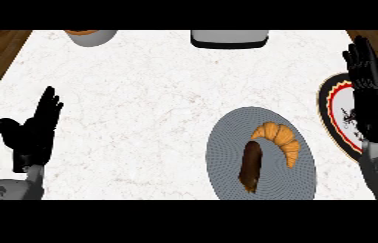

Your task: Pick the sweet potato from the placemat and place it in the plate

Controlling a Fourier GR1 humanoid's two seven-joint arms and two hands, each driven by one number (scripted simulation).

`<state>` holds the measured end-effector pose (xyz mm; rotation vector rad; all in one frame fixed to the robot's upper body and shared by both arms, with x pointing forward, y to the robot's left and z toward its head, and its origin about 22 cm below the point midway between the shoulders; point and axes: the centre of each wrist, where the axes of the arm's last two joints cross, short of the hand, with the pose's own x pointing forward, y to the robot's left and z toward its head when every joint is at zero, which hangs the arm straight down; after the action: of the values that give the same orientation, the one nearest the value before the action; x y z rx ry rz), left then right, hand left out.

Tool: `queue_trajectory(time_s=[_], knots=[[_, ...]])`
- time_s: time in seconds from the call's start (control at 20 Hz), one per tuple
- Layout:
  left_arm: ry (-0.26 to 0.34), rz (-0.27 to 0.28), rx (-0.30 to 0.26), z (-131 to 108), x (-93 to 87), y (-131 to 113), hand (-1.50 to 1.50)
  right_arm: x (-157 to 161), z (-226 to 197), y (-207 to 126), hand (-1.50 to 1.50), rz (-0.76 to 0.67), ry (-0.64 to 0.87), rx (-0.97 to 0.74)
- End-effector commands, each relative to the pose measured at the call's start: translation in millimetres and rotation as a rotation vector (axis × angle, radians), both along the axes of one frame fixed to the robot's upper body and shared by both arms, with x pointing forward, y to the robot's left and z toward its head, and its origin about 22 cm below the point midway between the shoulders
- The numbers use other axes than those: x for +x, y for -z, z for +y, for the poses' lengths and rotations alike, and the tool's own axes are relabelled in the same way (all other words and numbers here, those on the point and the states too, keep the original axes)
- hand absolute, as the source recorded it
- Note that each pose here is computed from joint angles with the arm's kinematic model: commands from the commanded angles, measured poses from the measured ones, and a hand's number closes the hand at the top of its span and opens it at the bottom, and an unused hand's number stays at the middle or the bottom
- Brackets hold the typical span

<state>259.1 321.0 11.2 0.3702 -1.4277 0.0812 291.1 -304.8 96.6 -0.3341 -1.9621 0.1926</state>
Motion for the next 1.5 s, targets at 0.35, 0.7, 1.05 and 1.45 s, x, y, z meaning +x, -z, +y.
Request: queue_trajectory(time_s=[0.35,0.7,1.05,1.45], knots=[[0.161,0.245,-0.188,-55.6,-22.8,43.9,0.0,3.1,-38.1,-65.5,1.5,0.143,0.459,-0.718],[0.226,0.255,-0.25,-70.2,-27.4,34.9,0.0,-70.5,58.6,-41.7,-1.5,0.039,0.48,-0.506],[0.234,0.257,-0.236,-81.7,-31.7,53.1,0.0,-102.0,88.2,-65.7,-1.5,0.272,0.465,-0.785],[0.267,0.264,-0.224,-72.7,-29.3,40.9,0.0,-100.3,119.1,-73.5,-1.5,0.638,0.388,-1.038]])
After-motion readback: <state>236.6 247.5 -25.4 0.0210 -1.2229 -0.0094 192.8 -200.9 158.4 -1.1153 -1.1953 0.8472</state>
